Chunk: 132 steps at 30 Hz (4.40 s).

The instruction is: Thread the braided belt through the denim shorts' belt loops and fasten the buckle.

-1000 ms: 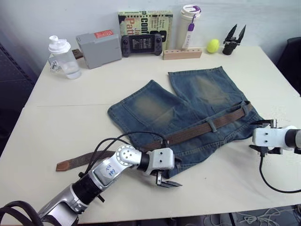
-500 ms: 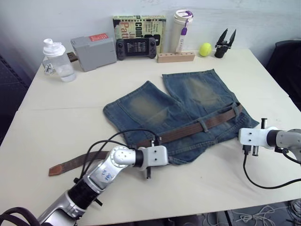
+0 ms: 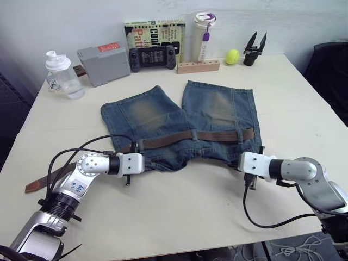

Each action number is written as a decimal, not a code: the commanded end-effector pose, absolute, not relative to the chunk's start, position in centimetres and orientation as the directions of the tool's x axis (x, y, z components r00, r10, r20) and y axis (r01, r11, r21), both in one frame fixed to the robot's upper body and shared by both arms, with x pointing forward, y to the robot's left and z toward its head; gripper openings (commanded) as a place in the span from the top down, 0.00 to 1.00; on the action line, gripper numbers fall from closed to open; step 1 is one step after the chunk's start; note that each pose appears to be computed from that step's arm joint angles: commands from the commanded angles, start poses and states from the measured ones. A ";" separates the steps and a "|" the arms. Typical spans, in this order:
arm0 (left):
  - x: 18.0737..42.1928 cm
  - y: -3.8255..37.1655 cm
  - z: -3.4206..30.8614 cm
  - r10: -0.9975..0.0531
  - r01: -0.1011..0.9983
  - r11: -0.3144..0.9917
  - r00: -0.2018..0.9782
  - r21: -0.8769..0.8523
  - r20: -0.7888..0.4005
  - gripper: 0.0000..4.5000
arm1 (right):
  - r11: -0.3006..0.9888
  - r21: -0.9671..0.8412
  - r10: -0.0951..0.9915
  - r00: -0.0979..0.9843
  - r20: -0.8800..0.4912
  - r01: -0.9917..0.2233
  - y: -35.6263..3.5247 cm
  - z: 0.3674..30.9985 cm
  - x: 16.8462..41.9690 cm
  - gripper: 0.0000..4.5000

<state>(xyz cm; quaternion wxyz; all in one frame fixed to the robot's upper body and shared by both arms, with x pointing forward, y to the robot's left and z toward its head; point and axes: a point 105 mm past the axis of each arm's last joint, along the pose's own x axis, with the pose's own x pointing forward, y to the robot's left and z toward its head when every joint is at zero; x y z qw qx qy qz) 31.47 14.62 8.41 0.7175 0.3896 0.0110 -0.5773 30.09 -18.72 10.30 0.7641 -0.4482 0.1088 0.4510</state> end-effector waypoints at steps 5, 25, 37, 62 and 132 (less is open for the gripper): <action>34.1 25.4 4.1 -0.521 0.825 0.220 0.551 0.521 -0.652 0.95 | 0.163 -0.665 0.490 0.645 -0.587 -0.729 -20.7 10.0 32.1 1.00; 32.0 23.0 4.1 -0.676 0.825 0.261 0.527 0.502 -0.515 0.48 | 0.189 -0.704 0.517 0.679 -0.521 -0.684 -20.0 10.3 34.5 0.92; 28.9 22.4 12.2 -0.818 0.887 0.385 0.456 0.257 -0.350 0.14 | 0.638 -0.364 0.584 0.735 -0.345 -0.678 -22.7 20.8 36.6 0.03; 31.8 23.3 16.6 -0.766 0.772 0.624 0.635 0.116 -0.102 0.14 | 0.741 0.141 0.653 0.655 -0.379 -0.657 -20.8 20.2 40.5 0.81; 22.0 23.4 6.0 -0.728 0.533 0.163 0.633 0.830 -0.263 0.75 | 0.296 -0.348 0.587 0.457 -0.669 -0.890 -24.4 10.4 24.8 0.92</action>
